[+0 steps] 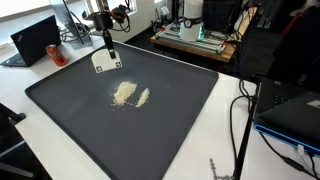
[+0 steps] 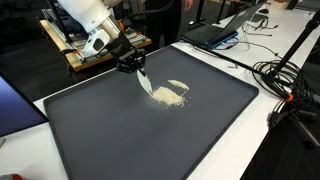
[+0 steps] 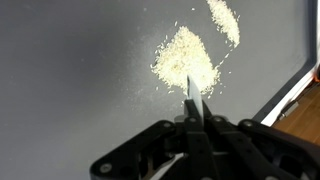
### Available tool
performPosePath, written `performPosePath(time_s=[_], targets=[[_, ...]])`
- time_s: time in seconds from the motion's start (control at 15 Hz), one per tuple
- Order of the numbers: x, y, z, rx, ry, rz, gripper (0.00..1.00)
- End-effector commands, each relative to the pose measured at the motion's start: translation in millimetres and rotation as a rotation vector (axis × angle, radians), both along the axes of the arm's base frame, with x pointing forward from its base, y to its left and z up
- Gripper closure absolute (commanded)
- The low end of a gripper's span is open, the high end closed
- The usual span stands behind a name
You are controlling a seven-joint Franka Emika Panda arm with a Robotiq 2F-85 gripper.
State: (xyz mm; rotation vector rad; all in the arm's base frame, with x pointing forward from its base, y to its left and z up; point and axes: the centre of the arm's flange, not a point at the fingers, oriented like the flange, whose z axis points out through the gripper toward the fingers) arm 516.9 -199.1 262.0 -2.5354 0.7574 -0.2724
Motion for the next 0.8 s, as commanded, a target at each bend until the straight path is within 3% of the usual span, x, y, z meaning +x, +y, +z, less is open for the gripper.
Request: performPosePath(time_s=[0.0,0.53,0.73], targets=[[-36,8,4,0.006,-0.043,-0.074,0.99],[-75,59,16,-0.012,-0.096,-0.158,0.99],[-80,80,12,0.027,-0.112,-0.218,0.99]])
